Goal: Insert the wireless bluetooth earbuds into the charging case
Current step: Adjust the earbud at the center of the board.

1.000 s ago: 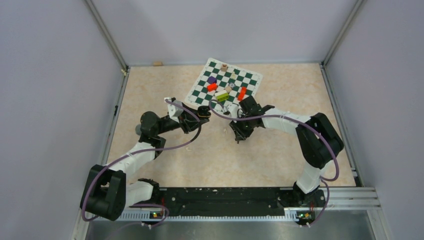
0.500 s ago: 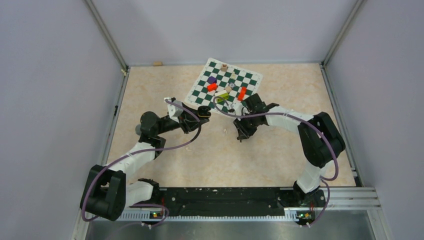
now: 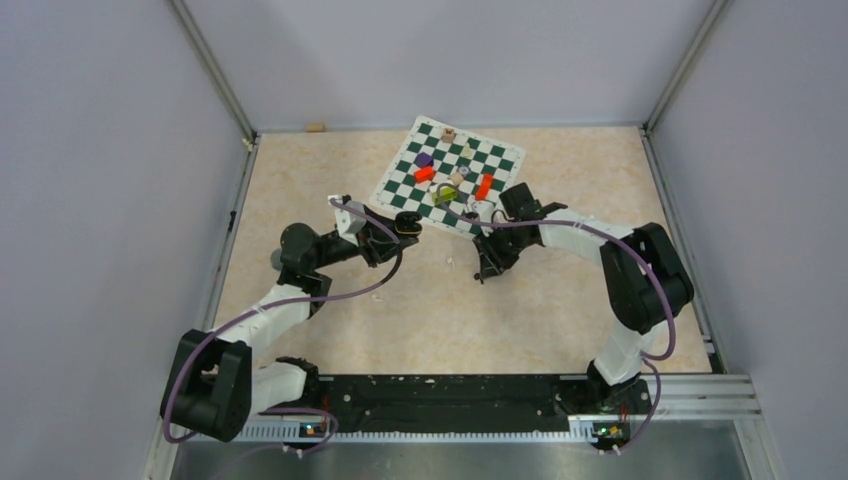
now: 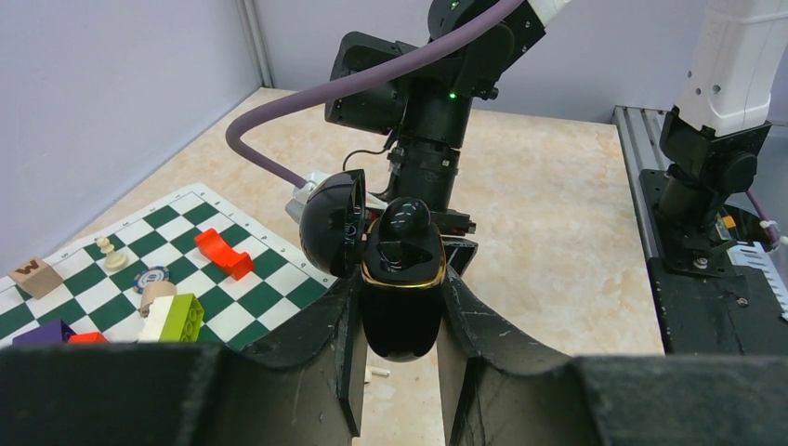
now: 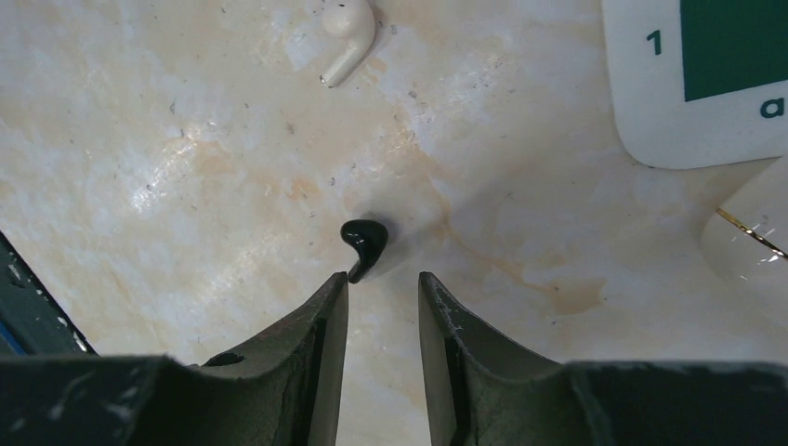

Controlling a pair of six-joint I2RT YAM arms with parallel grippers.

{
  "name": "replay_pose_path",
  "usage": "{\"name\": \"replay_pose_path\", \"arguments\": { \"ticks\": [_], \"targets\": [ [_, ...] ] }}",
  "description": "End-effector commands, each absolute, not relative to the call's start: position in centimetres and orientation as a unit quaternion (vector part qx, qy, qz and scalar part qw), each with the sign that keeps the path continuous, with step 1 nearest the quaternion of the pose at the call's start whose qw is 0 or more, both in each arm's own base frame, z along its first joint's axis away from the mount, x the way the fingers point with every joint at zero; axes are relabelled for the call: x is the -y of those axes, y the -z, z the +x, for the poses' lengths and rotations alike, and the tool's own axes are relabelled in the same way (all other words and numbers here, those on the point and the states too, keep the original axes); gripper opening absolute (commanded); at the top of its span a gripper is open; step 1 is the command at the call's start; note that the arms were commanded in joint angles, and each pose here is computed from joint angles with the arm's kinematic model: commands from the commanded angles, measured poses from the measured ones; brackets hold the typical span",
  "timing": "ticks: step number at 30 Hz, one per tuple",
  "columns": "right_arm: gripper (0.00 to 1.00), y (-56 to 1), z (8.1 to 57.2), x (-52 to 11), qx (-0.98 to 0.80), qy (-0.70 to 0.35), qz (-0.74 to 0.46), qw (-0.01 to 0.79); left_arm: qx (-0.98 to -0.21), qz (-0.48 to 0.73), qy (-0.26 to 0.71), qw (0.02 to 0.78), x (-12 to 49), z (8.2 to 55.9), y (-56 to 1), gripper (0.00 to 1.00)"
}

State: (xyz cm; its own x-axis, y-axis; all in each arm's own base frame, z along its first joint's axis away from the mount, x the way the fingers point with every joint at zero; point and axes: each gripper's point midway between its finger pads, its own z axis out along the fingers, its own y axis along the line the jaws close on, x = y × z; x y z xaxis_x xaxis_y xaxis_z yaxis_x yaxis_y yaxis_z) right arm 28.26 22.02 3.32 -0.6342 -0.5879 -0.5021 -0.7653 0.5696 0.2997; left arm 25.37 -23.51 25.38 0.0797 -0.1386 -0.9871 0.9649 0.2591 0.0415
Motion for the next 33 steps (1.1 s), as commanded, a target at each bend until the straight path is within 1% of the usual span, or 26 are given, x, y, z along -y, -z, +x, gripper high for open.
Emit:
{"name": "replay_pose_path", "arguments": {
  "ticks": [1,9,23,33],
  "targets": [
    [0.34,-4.8,28.5,-23.2,-0.856,-0.285,-0.384,0.194,-0.477,0.420,0.444,0.632,23.5,24.7,-26.9,0.00],
    [0.35,-3.5,29.4,-22.7,-0.871,-0.259,-0.371,0.191,-0.477,0.420,0.444,0.631,23.5,24.7,-26.8,0.00],
    [0.31,-3.2,29.3,-22.9,-0.872,-0.265,-0.368,0.184,-0.478,0.420,0.443,0.632,23.5,24.8,-26.8,0.00],
    [0.28,-2.4,30.1,-22.3,-0.884,-0.237,-0.359,0.184,-0.478,0.420,0.442,0.632,23.4,24.8,-26.8,0.00]
  ]
}}
